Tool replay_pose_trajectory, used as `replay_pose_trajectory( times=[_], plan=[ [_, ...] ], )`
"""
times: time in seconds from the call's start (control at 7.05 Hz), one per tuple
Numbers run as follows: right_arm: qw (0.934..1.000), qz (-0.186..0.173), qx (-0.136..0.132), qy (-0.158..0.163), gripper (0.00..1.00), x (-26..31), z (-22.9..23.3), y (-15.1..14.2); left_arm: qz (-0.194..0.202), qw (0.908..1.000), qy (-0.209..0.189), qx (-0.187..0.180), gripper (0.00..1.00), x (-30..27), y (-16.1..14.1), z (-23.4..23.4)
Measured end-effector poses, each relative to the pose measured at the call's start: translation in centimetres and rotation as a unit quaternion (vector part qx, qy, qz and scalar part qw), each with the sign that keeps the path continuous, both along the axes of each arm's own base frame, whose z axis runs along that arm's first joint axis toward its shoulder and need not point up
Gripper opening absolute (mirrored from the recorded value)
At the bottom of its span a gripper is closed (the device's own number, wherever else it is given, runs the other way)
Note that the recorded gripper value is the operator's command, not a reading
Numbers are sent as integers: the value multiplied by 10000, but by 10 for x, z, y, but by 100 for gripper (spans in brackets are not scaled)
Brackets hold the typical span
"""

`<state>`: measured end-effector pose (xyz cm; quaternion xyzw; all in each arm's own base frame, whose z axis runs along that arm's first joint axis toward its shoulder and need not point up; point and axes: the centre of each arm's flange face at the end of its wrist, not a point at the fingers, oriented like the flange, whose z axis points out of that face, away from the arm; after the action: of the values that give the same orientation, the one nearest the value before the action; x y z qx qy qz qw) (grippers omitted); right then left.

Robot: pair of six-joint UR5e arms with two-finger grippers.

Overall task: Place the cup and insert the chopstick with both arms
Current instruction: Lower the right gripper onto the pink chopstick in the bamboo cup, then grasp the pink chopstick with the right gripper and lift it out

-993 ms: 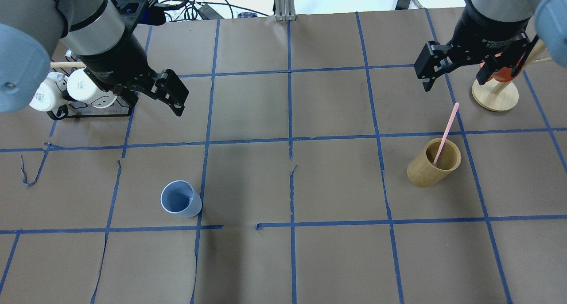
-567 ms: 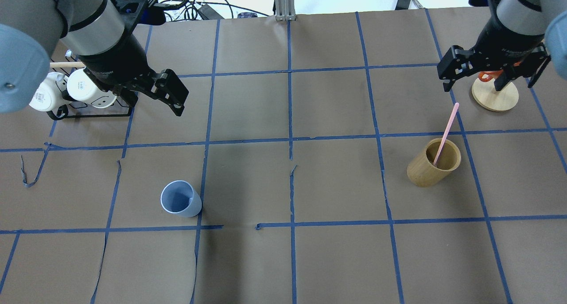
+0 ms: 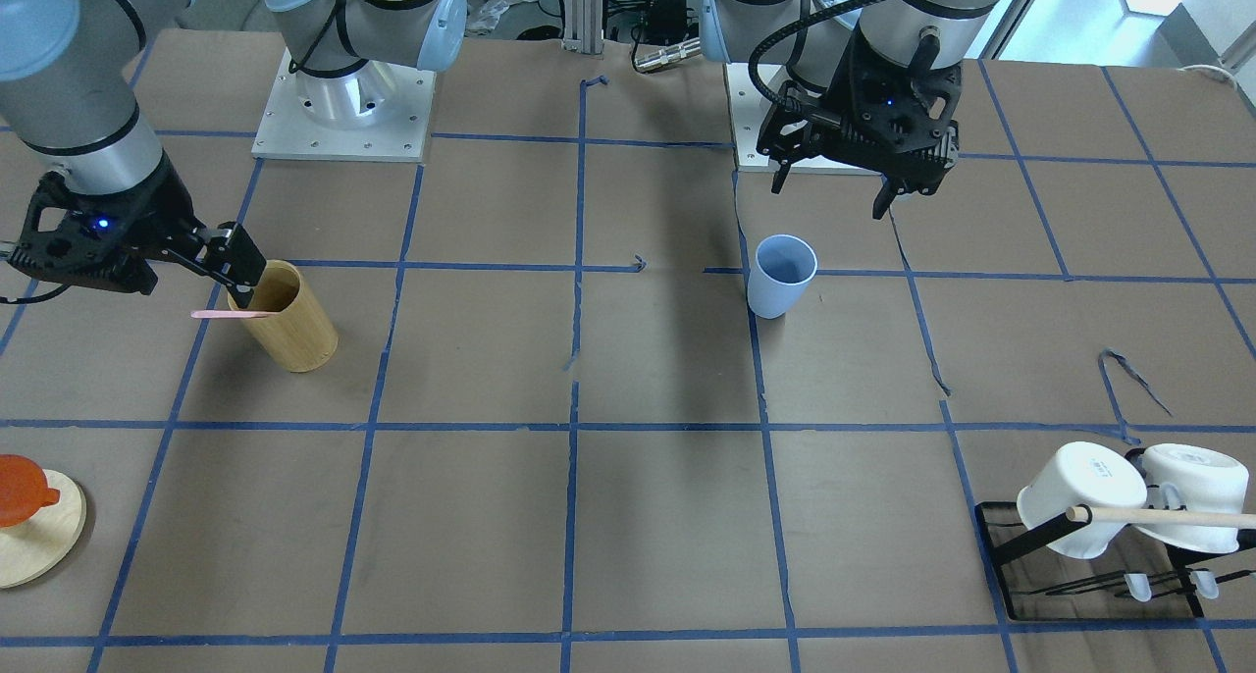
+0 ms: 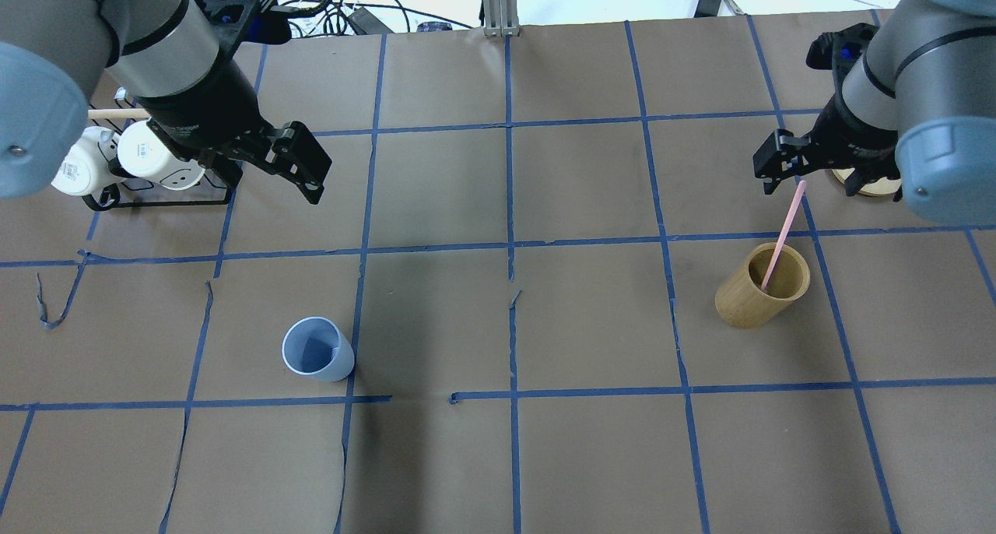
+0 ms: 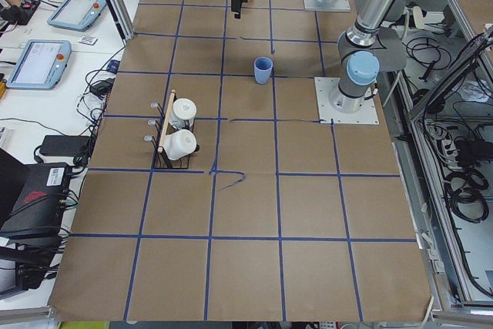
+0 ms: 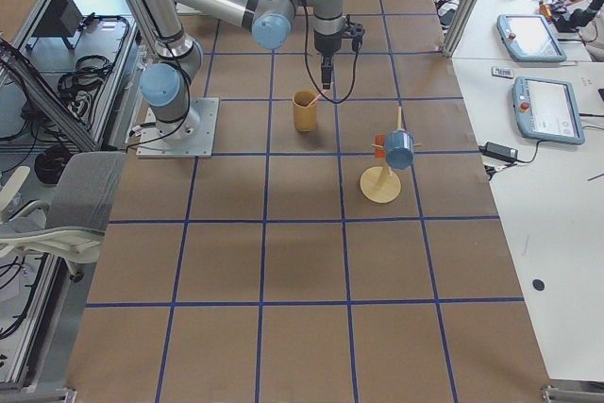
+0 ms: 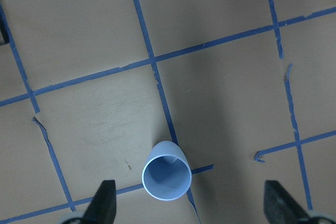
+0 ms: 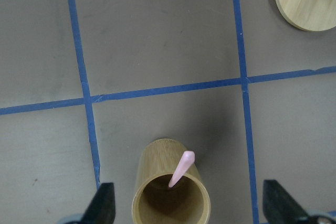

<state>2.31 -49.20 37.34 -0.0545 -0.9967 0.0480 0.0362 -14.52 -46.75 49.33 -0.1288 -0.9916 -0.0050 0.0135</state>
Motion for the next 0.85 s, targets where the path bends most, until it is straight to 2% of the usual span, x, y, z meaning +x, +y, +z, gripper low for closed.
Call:
replay_pose_trajectory(
  times=[0.14, 0.28, 0.43, 0.57, 0.85],
  plan=[
    [9999, 9, -168, 42, 65, 1, -15, 4, 2, 10000, -2, 1, 100, 0, 0, 0],
    [9996, 6, -269, 69, 51, 1, -22, 5, 5, 10000, -5, 1, 100, 1, 0, 0],
    [9995, -6, -309, 78, 49, 1, -25, 6, 6, 10000, -7, -2, 100, 1, 0, 0],
    [9994, -14, -325, 82, 37, 1, -25, 6, 10, 10000, -7, -5, 100, 1, 0, 0],
    [9994, -21, -341, 84, 33, 1, -25, 6, 11, 10000, -12, 8, 100, 1, 1, -1]
  ],
)
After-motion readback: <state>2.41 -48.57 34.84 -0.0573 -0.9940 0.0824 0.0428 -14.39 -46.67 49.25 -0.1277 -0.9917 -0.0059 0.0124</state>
